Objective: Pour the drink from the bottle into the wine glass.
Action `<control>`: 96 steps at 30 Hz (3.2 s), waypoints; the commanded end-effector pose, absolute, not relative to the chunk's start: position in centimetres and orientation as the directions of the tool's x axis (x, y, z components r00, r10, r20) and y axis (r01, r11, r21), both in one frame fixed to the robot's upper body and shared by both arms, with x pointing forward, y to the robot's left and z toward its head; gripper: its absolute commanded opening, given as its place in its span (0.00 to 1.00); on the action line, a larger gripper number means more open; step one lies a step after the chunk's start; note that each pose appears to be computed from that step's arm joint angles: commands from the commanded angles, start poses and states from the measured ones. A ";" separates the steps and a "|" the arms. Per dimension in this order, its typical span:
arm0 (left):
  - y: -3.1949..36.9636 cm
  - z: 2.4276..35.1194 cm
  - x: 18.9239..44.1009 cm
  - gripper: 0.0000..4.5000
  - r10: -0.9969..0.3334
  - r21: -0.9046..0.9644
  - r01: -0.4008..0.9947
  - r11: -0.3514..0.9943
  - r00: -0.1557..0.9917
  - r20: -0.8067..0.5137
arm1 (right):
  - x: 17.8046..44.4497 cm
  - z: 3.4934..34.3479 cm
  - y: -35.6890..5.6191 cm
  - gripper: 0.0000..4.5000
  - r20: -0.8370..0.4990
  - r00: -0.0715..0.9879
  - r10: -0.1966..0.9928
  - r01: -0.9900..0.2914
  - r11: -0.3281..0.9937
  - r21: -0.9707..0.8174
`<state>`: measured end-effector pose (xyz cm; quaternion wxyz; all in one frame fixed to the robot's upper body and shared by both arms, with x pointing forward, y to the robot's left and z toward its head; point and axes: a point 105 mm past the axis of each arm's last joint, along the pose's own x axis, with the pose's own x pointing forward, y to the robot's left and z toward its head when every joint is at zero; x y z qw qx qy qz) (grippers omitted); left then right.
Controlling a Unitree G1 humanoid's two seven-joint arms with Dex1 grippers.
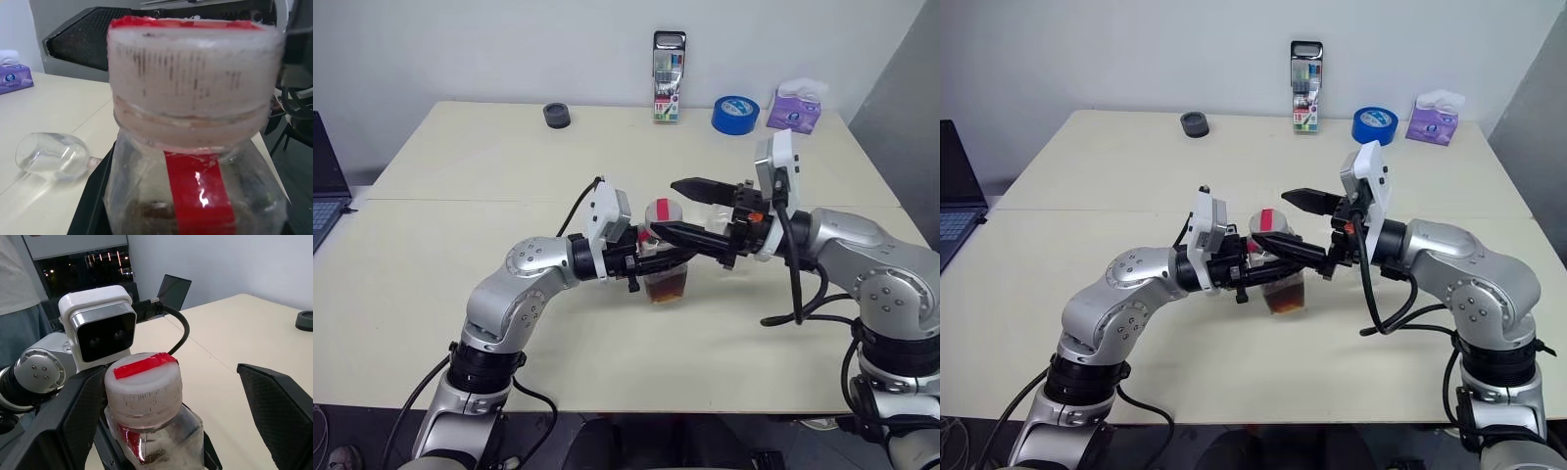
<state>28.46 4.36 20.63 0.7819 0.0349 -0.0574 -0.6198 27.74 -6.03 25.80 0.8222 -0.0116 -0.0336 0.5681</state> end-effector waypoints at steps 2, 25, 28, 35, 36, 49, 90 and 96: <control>4.1 22.1 27.7 0.40 -0.978 0.188 0.961 0.204 0.191 0.084 | 27.8 26.5 -7.1 1.00 0.055 0.378 0.924 -0.920 0.382 -0.085; 4.2 22.1 27.5 0.40 -0.978 0.195 0.959 0.206 0.194 0.079 | 27.2 26.4 -4.6 1.00 0.091 0.285 0.954 -0.954 0.292 -0.072; 4.3 22.1 27.5 0.40 -0.977 0.194 0.958 0.209 0.198 0.077 | 27.7 26.5 -5.0 1.00 0.095 0.303 0.948 -0.948 0.310 -0.073; 4.3 22.0 27.4 0.40 -0.977 0.194 0.958 0.211 0.199 0.076 | 28.1 26.2 -6.2 1.00 0.076 0.338 0.938 -0.936 0.344 -0.077; 4.3 22.0 27.5 0.40 -0.977 0.194 0.958 0.210 0.199 0.076 | 28.2 26.3 -6.5 1.00 0.076 0.347 0.935 -0.933 0.352 -0.072; 4.0 22.1 27.7 0.40 -0.979 0.197 0.960 0.201 0.189 0.080 | 27.5 26.2 -7.2 1.00 0.052 0.360 0.932 -0.929 0.363 -0.078; 4.1 22.0 27.7 0.40 -0.977 0.193 0.959 0.209 0.199 0.072 | 26.5 26.8 -4.3 0.43 0.113 0.262 0.959 -0.964 0.266 -0.025; 4.1 21.8 27.5 0.40 -0.978 0.191 0.960 0.206 0.196 0.071 | 27.0 29.5 -4.6 0.43 0.182 0.288 0.940 -0.945 0.310 -0.101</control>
